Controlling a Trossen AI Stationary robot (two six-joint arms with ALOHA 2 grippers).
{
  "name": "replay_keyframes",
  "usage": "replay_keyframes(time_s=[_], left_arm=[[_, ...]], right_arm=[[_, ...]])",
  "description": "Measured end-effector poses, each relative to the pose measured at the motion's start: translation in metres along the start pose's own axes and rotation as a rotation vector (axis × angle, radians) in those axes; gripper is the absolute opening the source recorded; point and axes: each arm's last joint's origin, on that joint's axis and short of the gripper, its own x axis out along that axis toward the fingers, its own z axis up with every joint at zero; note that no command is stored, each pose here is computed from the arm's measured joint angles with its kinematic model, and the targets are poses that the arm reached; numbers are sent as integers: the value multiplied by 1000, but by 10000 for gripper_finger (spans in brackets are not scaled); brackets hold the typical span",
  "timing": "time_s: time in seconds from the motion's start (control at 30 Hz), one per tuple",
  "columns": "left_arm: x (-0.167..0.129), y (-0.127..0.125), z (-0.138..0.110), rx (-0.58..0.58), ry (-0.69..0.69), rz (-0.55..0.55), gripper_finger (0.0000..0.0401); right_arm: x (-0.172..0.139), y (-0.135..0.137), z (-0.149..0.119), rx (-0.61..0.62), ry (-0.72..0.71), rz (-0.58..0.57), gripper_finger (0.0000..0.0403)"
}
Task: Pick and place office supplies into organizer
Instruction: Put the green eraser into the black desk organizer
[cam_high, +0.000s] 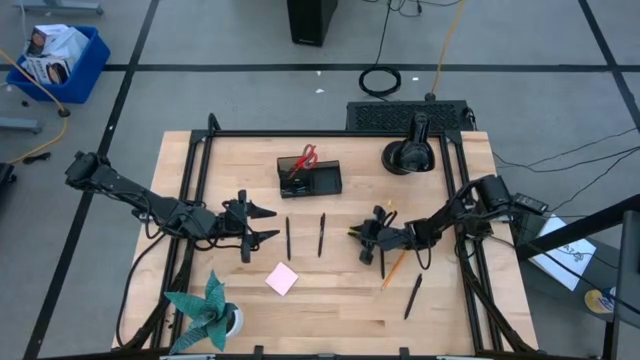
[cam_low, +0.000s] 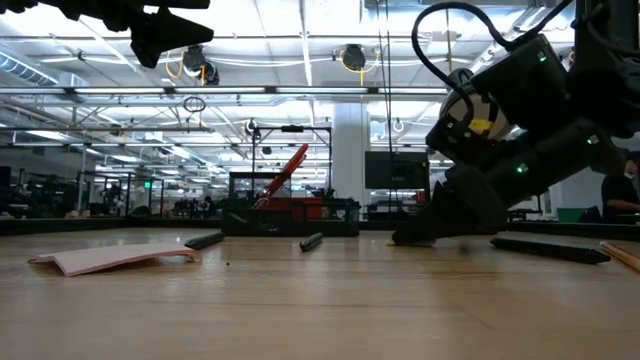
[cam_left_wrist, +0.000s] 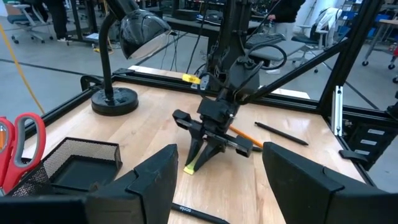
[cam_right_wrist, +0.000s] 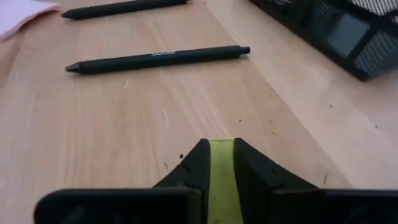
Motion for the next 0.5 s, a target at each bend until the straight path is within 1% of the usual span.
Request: replay_keyframes(time_s=[0.07, 0.23, 0.5], left_arm=[[0, 0, 0, 0, 0, 0, 239], [0, 0, 0, 0, 0, 0, 239], [0, 0, 0, 2, 0, 0, 239]], right_arm=[[0, 2, 2, -29, -26, 22, 41], [-1, 7, 6, -16, -57, 112, 51], [-1, 7, 8, -11, -75, 99, 50]])
